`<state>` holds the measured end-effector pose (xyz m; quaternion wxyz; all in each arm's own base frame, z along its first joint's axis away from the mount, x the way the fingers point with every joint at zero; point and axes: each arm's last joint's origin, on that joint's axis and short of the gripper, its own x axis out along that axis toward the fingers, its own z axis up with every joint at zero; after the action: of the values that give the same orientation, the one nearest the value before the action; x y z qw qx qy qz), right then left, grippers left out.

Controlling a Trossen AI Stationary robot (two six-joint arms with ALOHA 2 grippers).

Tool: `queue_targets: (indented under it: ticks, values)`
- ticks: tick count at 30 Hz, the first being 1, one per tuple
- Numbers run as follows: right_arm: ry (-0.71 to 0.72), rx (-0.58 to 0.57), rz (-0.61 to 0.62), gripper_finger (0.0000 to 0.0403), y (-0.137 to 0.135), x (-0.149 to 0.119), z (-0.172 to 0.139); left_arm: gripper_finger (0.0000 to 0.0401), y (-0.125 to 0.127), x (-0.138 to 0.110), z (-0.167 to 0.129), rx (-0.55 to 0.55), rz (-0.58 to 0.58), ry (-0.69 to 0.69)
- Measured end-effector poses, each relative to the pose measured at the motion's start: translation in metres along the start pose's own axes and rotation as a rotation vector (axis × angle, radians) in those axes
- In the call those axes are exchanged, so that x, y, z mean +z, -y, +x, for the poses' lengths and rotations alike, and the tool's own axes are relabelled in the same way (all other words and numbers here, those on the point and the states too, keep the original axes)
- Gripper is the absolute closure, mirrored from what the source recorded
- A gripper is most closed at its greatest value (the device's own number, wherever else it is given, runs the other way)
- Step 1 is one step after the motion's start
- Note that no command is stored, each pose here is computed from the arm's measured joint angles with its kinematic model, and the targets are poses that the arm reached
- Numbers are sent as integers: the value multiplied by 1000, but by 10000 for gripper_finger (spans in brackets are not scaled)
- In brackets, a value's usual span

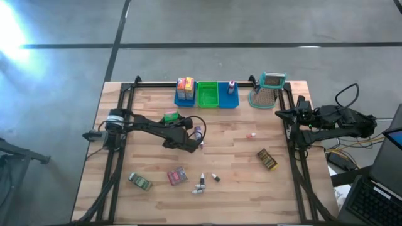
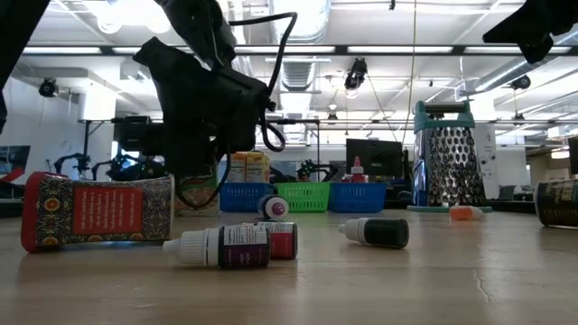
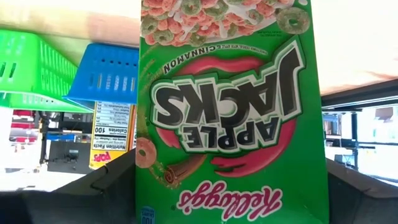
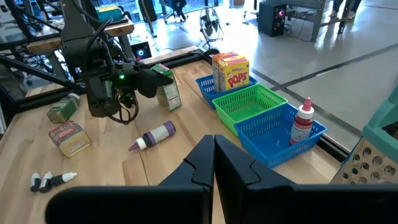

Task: Pick & Place Kitchen Items
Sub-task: Adjust the green cereal box

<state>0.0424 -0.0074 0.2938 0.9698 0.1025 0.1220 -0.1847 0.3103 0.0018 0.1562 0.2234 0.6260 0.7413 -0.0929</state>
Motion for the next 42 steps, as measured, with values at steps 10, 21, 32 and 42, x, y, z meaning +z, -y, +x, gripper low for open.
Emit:
queue_targets:
  ticks: [10,21,32,42]
  values:
    - [0,0,0,394,0,0,0,73,-1,0,0,9,21,-9]
    - [0,0,0,394,0,0,0,73,0,0,0,-7,84,14]
    - [0,0,0,394,0,0,0,8,0,0,0,4,78,-4]
    - [0,0,0,394,0,0,0,2,-4,-5,-4,12,67,-15]
